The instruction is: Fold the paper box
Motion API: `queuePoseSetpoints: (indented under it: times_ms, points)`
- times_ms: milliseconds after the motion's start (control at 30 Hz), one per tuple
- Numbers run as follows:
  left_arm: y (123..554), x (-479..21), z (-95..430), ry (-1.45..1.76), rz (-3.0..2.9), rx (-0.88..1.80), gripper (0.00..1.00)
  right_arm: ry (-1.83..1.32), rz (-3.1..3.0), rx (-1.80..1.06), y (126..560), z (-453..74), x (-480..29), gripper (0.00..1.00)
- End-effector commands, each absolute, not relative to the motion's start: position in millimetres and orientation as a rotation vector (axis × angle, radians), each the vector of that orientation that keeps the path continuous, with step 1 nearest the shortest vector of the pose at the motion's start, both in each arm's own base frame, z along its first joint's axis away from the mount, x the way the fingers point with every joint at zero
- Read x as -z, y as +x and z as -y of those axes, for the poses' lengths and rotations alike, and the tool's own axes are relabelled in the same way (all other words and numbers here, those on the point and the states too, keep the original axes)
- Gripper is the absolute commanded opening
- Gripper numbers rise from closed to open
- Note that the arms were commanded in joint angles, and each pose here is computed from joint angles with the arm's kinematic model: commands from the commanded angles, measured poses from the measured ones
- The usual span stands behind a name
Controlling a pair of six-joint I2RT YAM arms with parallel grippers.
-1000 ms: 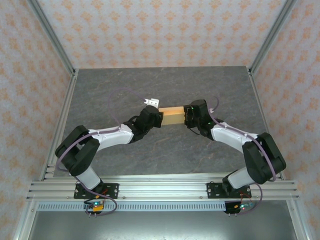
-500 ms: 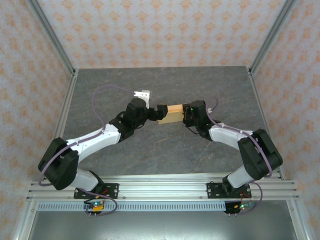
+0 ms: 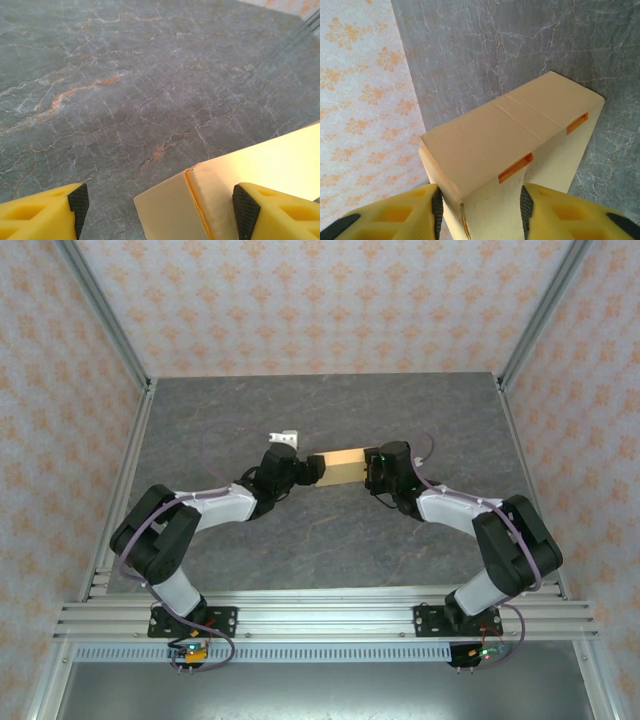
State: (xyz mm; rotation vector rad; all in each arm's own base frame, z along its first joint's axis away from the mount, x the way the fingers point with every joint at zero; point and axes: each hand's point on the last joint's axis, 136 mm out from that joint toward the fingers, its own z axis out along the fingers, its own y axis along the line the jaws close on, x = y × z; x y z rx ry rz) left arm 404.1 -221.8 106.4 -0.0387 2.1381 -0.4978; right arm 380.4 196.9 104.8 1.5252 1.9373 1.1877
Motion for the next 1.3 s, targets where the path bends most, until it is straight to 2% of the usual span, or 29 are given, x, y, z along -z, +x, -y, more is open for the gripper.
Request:
queuePoseSetpoints:
  times_ms: [0,100,167,233,300,400,567,667,933,1067,1267]
  points:
    - [384.4,-58.9,194.3,-0.049,-2.246,0.336,0.77,1.538,-1.997,-1.097,375.7,-187.2,-98.1,0.49]
    - [382.8,-55.0,191.2,-0.056,-2.258,0.318,0.77,1.509,-1.957,-1.136,378.6,-186.0,-123.0,0.51]
    - [383.5,-56.0,190.5,-0.057,-2.252,0.313,0.77,1.528,-1.926,-1.240,379.0,-193.9,-141.3,0.55]
    - [385.0,-56.1,190.2,-0.047,-2.255,0.296,0.77,1.542,-1.861,-1.375,381.4,-202.8,-160.9,0.56]
    - [386.1,-58.1,189.2,-0.049,-2.255,0.282,0.77,1.538,-1.822,-1.391,383.0,-200.3,-170.3,0.56]
    - [387.2,-61.4,188.1,-0.060,-2.239,0.284,0.77,1.559,-1.861,-1.243,380.0,-187.5,-144.9,0.58]
    - [387.7,-62.2,186.3,-0.061,-2.241,0.270,0.78,1.703,-1.962,-1.217,364.8,-195.7,-64.1,0.55]
    - [385.8,-62.7,187.0,-0.050,-2.228,0.282,0.78,1.723,-1.973,-1.225,357.6,-195.0,-53.3,0.54]
    - [380.9,-73.0,179.8,0.011,-2.134,0.266,0.79,1.615,-1.919,-1.119,354.3,-170.2,-120.1,0.67]
    - [366.3,-78.2,195.3,0.212,-2.064,0.299,0.80,1.627,-1.783,-1.046,344.6,-138.8,-152.2,0.72]
    - [338.4,-82.0,214.6,0.450,-1.956,0.262,0.82,1.589,-1.707,-0.844,331.1,-89.2,-173.3,0.75]
